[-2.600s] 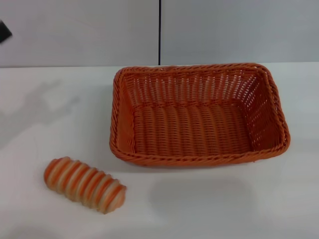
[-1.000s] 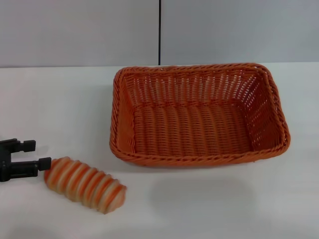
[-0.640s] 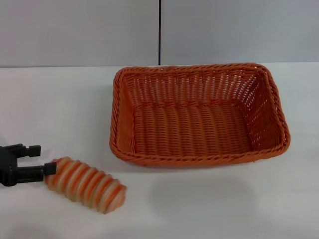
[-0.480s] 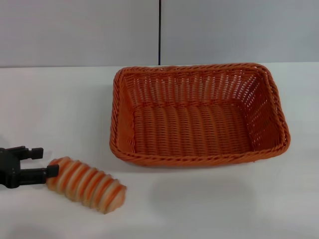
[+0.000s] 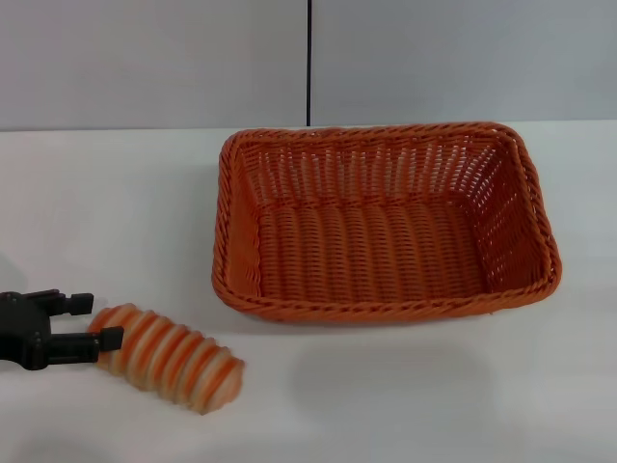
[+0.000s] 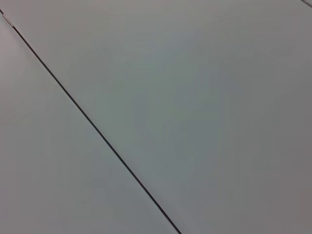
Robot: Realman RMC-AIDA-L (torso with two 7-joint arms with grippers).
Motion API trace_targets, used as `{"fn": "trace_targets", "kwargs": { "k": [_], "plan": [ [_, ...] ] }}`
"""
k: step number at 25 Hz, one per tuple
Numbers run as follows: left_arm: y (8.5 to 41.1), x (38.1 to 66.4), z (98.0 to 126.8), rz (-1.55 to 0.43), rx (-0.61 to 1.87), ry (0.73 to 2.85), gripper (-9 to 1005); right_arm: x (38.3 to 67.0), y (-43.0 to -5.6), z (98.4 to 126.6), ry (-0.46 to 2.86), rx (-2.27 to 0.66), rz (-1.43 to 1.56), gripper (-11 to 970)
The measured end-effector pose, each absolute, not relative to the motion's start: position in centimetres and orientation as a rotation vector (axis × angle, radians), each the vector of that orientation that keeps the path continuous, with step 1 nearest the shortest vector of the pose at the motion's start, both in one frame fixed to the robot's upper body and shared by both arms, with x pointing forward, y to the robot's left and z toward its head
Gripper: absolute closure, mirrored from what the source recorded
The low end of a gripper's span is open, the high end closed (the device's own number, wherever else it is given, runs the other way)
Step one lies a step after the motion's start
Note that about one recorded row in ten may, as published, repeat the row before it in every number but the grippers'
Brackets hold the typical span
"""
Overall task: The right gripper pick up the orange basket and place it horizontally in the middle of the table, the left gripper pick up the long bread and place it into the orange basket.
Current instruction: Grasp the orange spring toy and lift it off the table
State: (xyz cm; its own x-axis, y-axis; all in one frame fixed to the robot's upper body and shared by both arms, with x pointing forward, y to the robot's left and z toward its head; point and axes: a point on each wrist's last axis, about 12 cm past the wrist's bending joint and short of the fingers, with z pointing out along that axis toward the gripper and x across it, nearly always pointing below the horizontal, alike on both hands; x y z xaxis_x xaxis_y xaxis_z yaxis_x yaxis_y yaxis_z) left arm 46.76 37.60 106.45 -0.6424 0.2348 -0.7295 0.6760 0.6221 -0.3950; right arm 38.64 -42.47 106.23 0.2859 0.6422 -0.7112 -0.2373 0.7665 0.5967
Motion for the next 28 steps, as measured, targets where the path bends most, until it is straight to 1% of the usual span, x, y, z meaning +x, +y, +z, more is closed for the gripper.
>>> {"fn": "trace_targets", "kwargs": {
  "k": [7, 10, 27, 28],
  "plan": [
    [37.57, 46.75, 106.42, -0.892, 0.712, 2.205, 243, 38.44, -42.17, 106.62, 1.107, 0.383, 0.619, 503],
    [37.56, 46.61, 106.11, -0.884, 0.728, 2.234, 244, 38.43, -42.17, 106.55, 1.109, 0.388, 0.617, 502],
    [37.43, 46.57, 105.97, -0.891, 0.719, 2.249, 248, 38.5, -42.23, 106.5, 1.11, 0.394, 0.61, 501],
    [37.46, 46.58, 105.99, -0.889, 0.718, 2.248, 280, 38.5, -42.23, 106.5, 1.11, 0.394, 0.61, 501]
  ]
}}
